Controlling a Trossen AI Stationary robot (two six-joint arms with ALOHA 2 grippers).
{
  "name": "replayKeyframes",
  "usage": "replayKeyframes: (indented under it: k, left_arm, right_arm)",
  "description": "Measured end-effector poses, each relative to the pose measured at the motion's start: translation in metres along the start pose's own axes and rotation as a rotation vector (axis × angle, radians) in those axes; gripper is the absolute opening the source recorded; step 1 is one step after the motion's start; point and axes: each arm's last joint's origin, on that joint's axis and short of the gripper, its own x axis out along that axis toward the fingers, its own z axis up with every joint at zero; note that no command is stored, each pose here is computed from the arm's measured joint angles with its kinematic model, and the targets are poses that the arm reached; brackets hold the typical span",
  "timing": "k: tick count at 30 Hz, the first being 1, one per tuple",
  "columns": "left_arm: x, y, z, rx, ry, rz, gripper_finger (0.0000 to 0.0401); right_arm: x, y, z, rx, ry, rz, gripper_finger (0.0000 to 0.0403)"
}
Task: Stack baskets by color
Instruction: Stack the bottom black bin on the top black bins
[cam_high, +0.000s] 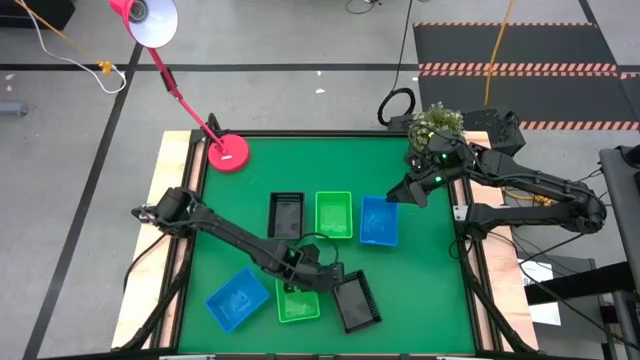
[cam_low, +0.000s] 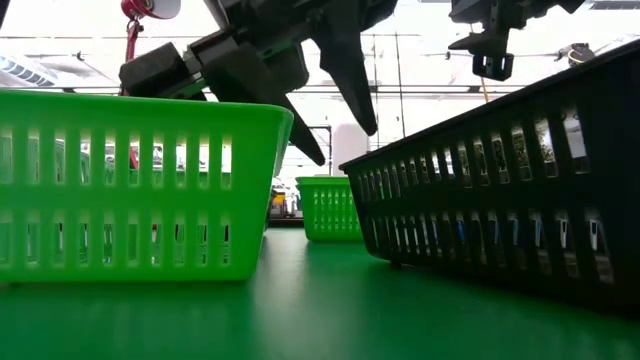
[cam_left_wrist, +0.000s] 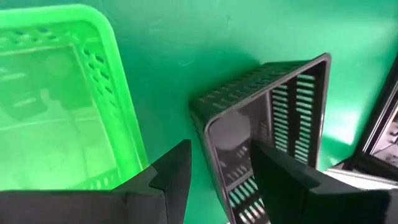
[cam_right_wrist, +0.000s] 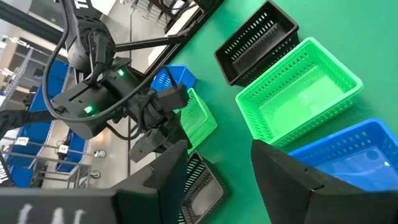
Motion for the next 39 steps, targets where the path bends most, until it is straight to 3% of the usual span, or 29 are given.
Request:
replayKeyframes:
  k: [9,26,30,34,39]
  left_arm:
    - [0.0,-0.009,-0.002,-0.037,0.089,-0.07,0.0166]
    - [0.019,0.003,0.003,-0.008,0.049,0.027,0.0166]
    - [0.026,0.0,0.005,-0.006,0.055,-0.002,0.0164]
    - [0.026,0.002,0.01,0.013,0.023,0.024,0.0134]
    - [0.027,-0.003,0.018,0.067,0.026,0.006,0.0058]
  right_arm:
    - [0.0,0.0,0.0,-0.019,-0.004,-0.007,0.0171]
    - [0.0,-0.002,0.002,-0.048,-0.049,-0.074,0.0171]
    - [0.001,-0.003,0.002,-0.056,-0.045,-0.076,0.0171]
    - [0.0,-0.003,0.002,-0.056,-0.048,-0.079,0.0171]
    - [0.0,-0.004,0.003,-0.058,-0.072,-0.117,0.0171]
